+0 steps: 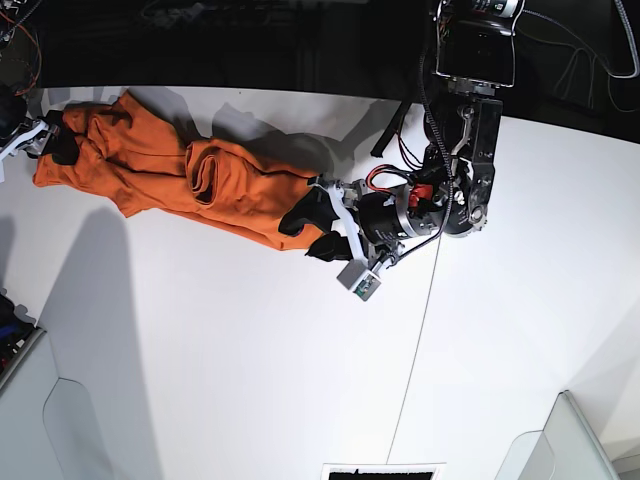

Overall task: Layout the t-shirt on the table in an organized manner, then fold the t-shirt properly
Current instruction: 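Release the fold and regrasp the folded bundle's edge with the left gripper, then grasp the bundle with both grippers and fold it together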

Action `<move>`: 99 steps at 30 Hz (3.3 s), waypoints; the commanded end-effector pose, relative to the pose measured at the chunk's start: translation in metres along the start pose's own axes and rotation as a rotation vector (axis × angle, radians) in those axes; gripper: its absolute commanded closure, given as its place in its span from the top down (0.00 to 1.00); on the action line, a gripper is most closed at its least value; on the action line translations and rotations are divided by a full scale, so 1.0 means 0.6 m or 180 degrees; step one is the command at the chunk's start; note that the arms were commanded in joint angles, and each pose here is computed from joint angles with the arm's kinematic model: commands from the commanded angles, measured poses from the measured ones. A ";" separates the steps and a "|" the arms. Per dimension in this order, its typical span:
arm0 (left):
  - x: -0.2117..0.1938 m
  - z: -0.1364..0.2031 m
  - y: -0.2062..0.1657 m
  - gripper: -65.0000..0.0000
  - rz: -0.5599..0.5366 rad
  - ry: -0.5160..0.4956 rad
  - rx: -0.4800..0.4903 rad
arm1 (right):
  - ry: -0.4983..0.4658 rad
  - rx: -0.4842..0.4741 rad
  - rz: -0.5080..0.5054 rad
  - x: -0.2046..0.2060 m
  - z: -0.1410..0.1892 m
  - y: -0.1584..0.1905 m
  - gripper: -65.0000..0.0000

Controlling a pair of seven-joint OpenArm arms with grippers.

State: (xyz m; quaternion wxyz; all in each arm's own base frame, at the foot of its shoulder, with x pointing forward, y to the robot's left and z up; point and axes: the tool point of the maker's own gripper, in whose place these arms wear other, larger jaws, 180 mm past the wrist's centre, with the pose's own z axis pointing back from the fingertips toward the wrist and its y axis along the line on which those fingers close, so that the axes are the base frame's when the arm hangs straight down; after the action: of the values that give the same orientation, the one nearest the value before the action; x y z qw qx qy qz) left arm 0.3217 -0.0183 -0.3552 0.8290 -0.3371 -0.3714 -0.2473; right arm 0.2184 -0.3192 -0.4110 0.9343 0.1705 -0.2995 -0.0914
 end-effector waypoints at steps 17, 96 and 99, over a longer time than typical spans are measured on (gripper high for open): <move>0.005 0.006 -0.006 0.67 -0.0003 -0.0111 -0.0053 | 0.0038 0.0082 0.0026 -0.015 -0.011 0.017 0.00; -0.194 -0.022 -0.032 0.67 0.0502 0.0531 -0.0238 | -0.0665 0.1900 0.1438 0.070 -0.064 0.539 0.55; -0.195 -0.022 -0.033 0.67 0.0501 0.0541 -0.0238 | -0.0789 0.1882 0.1484 0.098 -0.059 0.542 0.55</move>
State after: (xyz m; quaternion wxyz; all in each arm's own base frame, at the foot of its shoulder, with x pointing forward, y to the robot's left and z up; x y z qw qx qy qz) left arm 0.2594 -0.0316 -0.4223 0.8341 -0.4049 -0.3079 -0.2134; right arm 0.3019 -0.0258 -0.3034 0.8152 0.3407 -0.4272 0.1919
